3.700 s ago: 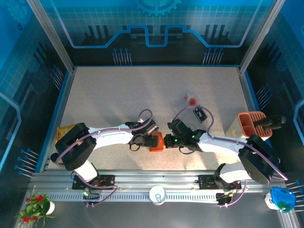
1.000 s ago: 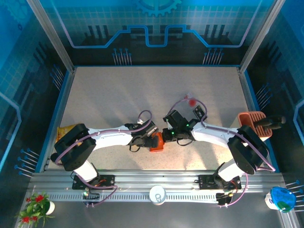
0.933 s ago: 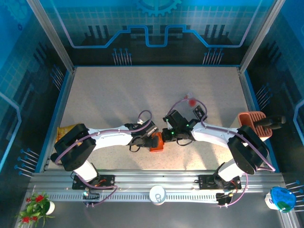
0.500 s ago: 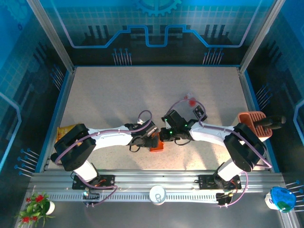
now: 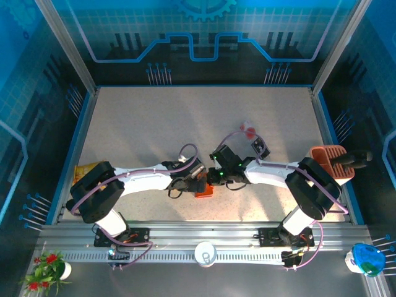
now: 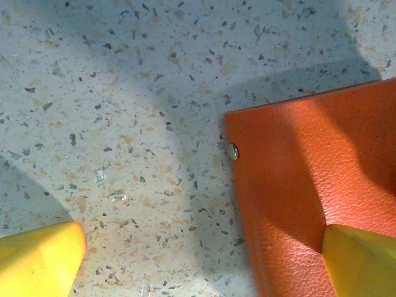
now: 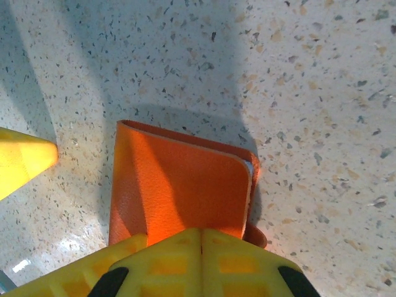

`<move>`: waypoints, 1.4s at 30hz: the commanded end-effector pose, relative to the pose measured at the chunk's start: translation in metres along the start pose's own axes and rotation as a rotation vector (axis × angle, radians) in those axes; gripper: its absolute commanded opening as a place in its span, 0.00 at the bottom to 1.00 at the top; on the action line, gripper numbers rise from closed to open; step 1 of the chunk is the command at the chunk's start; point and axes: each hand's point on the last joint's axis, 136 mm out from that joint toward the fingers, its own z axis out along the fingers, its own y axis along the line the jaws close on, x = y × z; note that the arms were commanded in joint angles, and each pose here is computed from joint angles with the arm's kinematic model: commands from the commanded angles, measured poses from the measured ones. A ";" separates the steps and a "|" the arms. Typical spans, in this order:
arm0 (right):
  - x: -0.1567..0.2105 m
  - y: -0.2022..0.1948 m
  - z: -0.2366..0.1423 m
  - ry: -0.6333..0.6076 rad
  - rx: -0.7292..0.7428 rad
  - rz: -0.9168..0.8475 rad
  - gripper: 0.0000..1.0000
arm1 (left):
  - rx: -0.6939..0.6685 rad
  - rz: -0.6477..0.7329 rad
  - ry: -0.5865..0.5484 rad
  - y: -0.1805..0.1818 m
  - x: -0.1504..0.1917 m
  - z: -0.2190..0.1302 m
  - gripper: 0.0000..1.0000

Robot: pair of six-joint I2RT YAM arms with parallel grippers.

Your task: Put the credit cards into the card holder

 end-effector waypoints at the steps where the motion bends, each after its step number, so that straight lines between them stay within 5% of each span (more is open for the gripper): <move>1: 0.018 -0.006 0.013 0.041 0.010 0.005 0.00 | -0.119 0.021 0.098 0.033 0.032 0.016 0.99; 42: 0.117 -0.044 0.026 -0.008 0.173 -0.195 0.00 | -0.132 0.011 0.104 0.037 0.036 0.017 0.99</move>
